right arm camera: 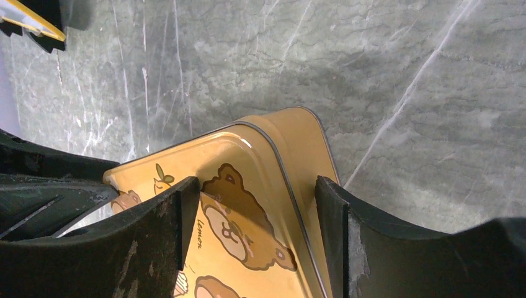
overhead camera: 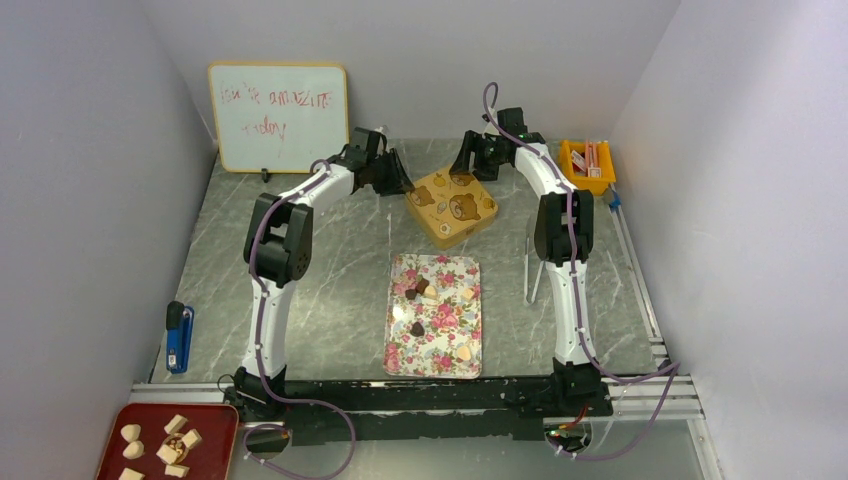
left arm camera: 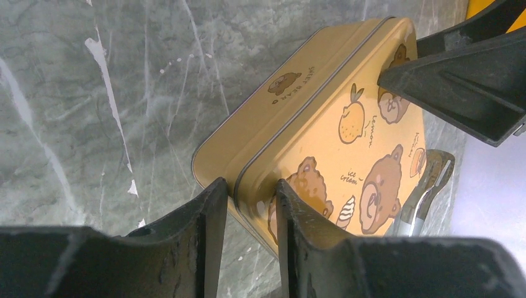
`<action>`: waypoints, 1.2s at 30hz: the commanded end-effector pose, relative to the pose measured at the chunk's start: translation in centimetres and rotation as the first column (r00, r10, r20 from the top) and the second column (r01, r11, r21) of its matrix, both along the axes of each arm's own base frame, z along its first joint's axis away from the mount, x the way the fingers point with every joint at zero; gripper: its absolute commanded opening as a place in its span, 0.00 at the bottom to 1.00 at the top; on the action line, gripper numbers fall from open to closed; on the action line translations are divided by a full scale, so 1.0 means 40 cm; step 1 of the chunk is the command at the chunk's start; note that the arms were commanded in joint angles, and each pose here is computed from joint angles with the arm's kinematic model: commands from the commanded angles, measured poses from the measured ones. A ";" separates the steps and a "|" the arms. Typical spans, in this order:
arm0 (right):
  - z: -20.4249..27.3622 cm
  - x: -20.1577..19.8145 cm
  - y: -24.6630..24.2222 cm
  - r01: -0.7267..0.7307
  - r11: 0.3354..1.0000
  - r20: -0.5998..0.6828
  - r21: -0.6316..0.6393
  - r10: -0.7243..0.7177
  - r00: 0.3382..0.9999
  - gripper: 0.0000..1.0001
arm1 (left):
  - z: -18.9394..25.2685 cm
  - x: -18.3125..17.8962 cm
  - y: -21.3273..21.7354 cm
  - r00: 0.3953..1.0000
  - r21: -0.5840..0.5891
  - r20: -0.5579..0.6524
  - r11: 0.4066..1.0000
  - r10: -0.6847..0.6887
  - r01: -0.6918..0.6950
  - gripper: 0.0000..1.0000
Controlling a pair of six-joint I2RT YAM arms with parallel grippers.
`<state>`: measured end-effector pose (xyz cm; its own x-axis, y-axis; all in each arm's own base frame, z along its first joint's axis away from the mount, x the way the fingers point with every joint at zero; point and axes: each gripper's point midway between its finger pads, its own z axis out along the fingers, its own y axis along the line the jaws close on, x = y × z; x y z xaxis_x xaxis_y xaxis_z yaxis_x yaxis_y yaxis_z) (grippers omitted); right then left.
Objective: Pack the chocolate
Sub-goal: Adjust the box lid on the packing box.
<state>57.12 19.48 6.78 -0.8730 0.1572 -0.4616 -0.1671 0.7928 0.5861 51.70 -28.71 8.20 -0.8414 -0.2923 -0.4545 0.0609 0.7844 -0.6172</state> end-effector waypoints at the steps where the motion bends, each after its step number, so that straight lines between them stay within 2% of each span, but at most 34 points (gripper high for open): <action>1: -0.057 -0.014 0.040 -0.023 1.000 -0.037 -0.018 0.022 0.999 0.71 | -0.143 -0.053 -0.003 0.993 0.083 -0.116 0.996 -0.013 0.023 0.37; 16: -0.094 -0.029 0.060 -0.037 0.999 -0.066 -0.033 0.035 0.997 0.70 | -0.182 -0.109 -0.004 0.984 0.115 -0.174 0.991 -0.043 0.064 0.31; 30: -0.123 -0.047 0.059 -0.042 0.998 -0.097 -0.046 0.037 0.995 0.70 | -0.263 -0.181 0.076 0.959 0.389 -0.283 0.915 0.013 0.102 0.31; 36: -0.124 -0.048 0.057 -0.043 0.998 -0.098 -0.047 0.038 0.994 0.70 | -0.277 -0.193 0.101 0.952 0.433 -0.301 0.897 0.051 0.089 0.32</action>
